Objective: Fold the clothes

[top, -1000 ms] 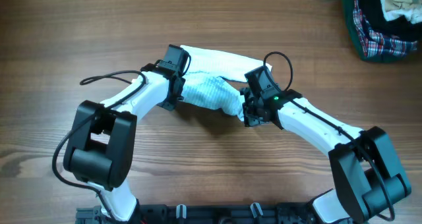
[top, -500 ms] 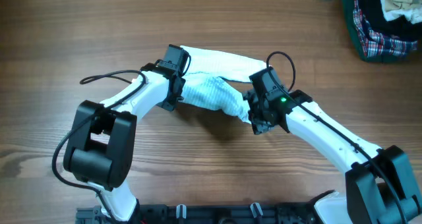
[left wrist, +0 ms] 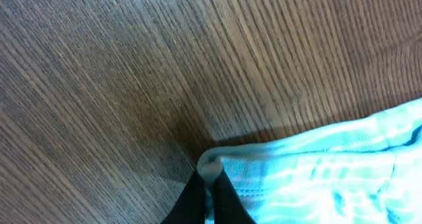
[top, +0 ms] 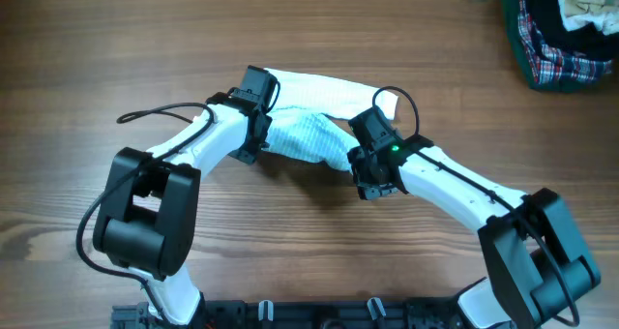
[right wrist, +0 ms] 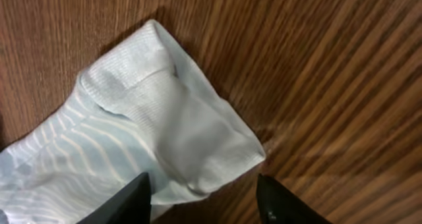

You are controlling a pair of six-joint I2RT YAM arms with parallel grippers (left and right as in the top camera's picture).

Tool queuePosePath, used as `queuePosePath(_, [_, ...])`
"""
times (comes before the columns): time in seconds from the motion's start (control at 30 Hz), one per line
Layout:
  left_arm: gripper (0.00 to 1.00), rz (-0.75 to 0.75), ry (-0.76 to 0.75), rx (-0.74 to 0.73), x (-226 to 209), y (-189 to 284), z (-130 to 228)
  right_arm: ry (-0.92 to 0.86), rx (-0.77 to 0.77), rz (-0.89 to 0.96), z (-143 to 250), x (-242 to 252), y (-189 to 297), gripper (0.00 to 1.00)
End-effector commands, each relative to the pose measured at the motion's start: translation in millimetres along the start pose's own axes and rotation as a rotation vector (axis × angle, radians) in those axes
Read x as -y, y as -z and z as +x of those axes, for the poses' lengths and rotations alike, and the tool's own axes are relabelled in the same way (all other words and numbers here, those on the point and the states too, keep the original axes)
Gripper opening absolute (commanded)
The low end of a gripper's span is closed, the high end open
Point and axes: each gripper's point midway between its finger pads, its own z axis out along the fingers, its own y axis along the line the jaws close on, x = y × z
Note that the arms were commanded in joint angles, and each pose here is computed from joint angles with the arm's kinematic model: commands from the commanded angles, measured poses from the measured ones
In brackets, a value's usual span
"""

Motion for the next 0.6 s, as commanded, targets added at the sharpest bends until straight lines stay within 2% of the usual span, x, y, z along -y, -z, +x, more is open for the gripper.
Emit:
queuePosePath(0.0, [0.04, -0.052, -0.019, -0.019, -12, -10, 5, -0.022, 0.038, 0.002, -5, -3, -8, 0.49])
queuePosePath(0.07, [0.04, -0.053, -0.019, -0.019, -12, -10, 5, -0.022, 0.038, 0.003, -5, -4, -13, 0.43])
queuePosePath(0.17, [0.04, -0.053, -0.02, -0.019, -12, -10, 5, -0.023, 0.044, 0.01, -6, -3, -18, 0.39])
queuePosePath(0.2, [0.04, -0.053, -0.02, -0.018, -12, -10, 5, -0.026, 0.049, 0.016, -8, -2, -21, 0.3])
queuePosePath(0.27, [0.04, -0.054, -0.019, -0.013, -12, -10, 4, -0.025, 0.052, 0.022, -11, -2, -22, 0.04])
queuePosePath(0.47, [0.04, -0.081, -0.029, 0.007, -20, -8, -6, 0.066, 0.07, 0.021, -31, -4, -12, 0.04])
queuePosePath(0.57, [0.04, -0.1, -0.014, 0.022, -27, 3, -16, 0.152, 0.09, 0.013, -51, -5, 9, 0.04])
